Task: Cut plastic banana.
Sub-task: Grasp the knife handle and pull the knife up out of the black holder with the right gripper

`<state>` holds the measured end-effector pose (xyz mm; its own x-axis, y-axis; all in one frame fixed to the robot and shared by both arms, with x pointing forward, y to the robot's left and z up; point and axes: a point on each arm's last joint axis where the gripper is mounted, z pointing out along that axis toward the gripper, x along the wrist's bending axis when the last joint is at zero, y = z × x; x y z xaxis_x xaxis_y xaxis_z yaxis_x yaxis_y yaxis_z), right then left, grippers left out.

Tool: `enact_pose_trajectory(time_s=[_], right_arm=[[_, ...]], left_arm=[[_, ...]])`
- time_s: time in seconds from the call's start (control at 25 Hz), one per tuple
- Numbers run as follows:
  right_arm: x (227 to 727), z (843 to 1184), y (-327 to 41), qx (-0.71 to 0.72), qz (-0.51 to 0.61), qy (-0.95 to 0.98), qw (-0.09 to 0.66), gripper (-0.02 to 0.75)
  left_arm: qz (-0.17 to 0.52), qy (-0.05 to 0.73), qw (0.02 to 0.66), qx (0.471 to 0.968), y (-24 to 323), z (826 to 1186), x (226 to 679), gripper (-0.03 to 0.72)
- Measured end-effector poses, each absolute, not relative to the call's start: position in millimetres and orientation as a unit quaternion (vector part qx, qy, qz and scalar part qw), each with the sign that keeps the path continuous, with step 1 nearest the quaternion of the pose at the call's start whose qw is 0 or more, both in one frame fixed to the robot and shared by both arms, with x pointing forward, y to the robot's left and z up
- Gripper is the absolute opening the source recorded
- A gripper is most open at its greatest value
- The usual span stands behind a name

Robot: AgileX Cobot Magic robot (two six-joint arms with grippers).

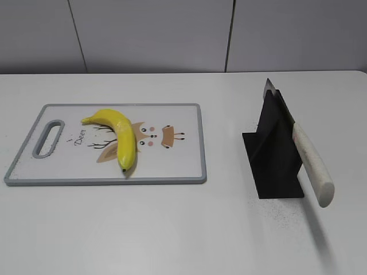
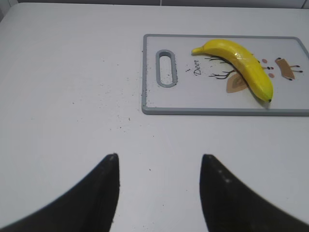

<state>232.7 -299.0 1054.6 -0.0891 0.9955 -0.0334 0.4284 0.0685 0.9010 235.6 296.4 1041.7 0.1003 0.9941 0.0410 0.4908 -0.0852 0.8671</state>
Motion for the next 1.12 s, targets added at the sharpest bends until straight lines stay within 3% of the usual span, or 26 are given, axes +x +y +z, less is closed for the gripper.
enact_pose_trajectory(time_s=[0.52,1.12], right_arm=[[235,1062,-298,0.566,0.383,0.632,0.365,0.5],[311,1113,-284,0.624,0.289,0.697,0.204,0.49]], left_arm=[[0.349,0.572,0.36,0.648,296,1042,236,0.526],[0.348,0.572,0.361,0.648,296,1042,236,0.526]])
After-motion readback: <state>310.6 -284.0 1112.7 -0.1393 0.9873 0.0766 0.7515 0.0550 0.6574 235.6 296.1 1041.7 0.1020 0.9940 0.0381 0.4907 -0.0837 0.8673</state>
